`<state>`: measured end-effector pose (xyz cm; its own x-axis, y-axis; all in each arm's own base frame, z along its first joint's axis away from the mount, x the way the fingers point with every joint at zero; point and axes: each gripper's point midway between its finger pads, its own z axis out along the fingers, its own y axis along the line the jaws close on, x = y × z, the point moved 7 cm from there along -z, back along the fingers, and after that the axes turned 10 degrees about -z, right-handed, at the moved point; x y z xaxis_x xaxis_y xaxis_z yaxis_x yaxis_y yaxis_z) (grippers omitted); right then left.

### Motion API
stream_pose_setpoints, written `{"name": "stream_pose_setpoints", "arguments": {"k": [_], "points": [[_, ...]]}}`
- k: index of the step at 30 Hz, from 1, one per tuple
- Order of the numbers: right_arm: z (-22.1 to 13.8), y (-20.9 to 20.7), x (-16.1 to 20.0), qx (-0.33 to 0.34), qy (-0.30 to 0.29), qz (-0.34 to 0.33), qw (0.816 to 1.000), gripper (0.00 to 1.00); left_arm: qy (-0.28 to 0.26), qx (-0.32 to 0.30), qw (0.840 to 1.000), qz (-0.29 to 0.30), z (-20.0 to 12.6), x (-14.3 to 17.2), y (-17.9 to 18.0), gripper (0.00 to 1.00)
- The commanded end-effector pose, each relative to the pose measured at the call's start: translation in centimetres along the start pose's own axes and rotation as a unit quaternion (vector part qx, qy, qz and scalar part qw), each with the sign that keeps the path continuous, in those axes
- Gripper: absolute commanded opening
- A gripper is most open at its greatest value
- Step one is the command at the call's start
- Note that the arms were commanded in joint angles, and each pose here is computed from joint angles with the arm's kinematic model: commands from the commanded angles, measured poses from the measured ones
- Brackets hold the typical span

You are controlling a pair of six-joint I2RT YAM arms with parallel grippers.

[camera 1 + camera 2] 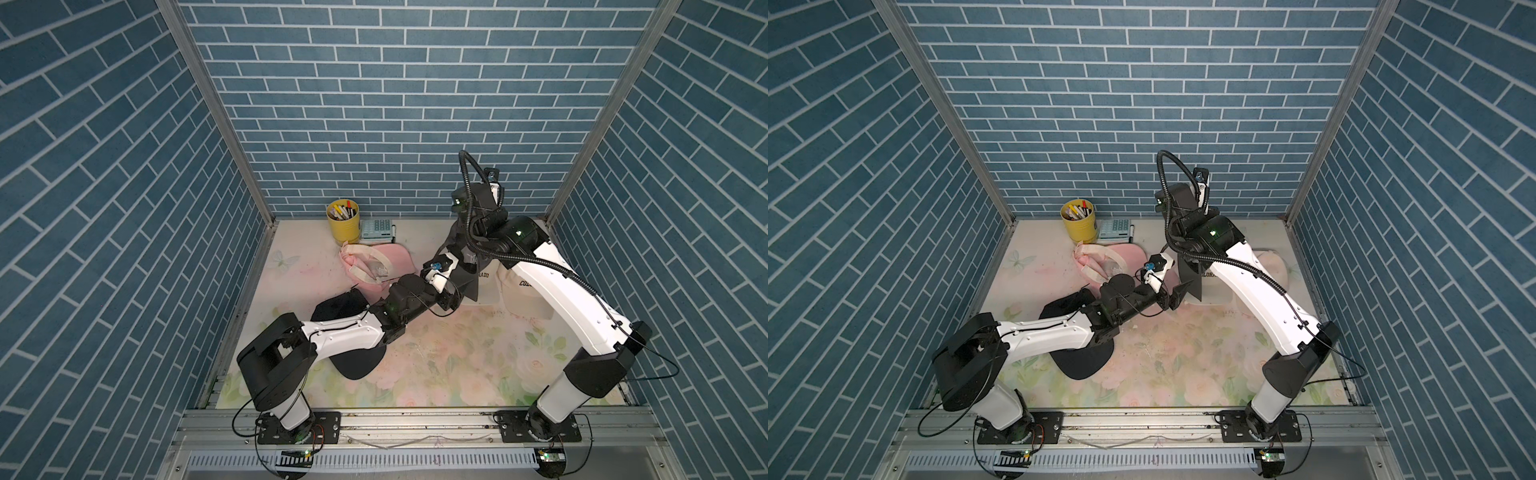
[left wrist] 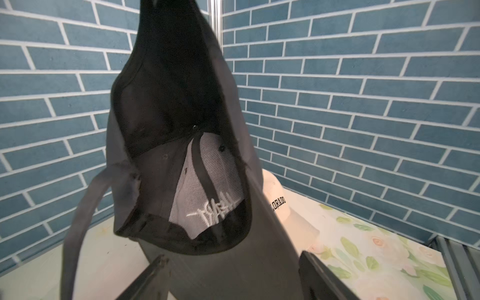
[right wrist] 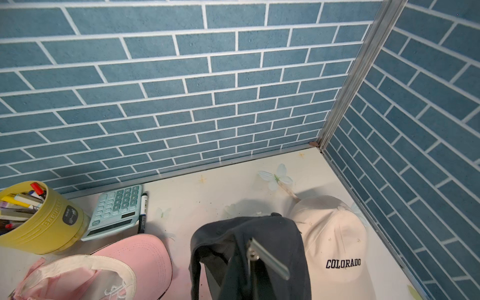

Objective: Open the adjustable buckle of the baseball cap
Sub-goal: Place the baseball cap at the center of the board.

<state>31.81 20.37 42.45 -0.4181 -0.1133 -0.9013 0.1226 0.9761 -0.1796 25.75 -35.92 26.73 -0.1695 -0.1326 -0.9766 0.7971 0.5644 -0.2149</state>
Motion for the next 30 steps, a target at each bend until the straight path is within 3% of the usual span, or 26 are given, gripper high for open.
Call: {"name": "stream_pose_setpoints", "arguments": {"k": [1,4,9,18,21,23,27,29,30], "points": [[-0.4,-0.7,-0.1,0.051,0.003,0.026,0.998,0.0,-0.038,0.044,0.998,-0.011,0.9,-1.7,-1.6,0.83],[-0.5,-0.6,-0.3,0.055,0.002,0.032,0.998,0.0,-0.028,0.017,0.999,-0.018,2.0,-0.6,-1.0,0.83],[-0.5,-0.3,-0.6,0.051,0.0,0.035,0.998,0.0,-0.039,-0.08,0.996,-0.014,3.5,0.5,1.3,0.78],[0.1,0.2,-0.7,0.032,0.002,0.03,0.999,0.0,-0.016,-0.138,0.99,-0.004,4.2,0.4,3.2,0.07],[0.8,0.3,-0.4,0.02,0.009,0.03,0.999,0.0,-0.004,-0.128,0.992,-0.017,3.4,0.8,3.7,0.0],[1.5,0.1,-0.2,0.005,0.016,0.028,0.999,0.12,0.004,-0.108,0.994,-0.027,2.7,0.9,3.8,0.0],[2.5,-0.3,-0.3,-0.053,0.014,-0.012,0.998,0.69,0.017,-0.055,0.994,-0.098,1.0,1.5,4.9,0.0],[2.8,-0.8,-0.6,-0.07,0.003,-0.024,0.997,0.82,0.018,-0.021,0.989,-0.146,0.1,2.1,5.9,0.0],[3.0,-1.2,-0.8,-0.074,-0.003,-0.029,0.997,0.83,0.019,-0.005,0.985,-0.174,-0.3,2.3,6.6,0.0]]}}
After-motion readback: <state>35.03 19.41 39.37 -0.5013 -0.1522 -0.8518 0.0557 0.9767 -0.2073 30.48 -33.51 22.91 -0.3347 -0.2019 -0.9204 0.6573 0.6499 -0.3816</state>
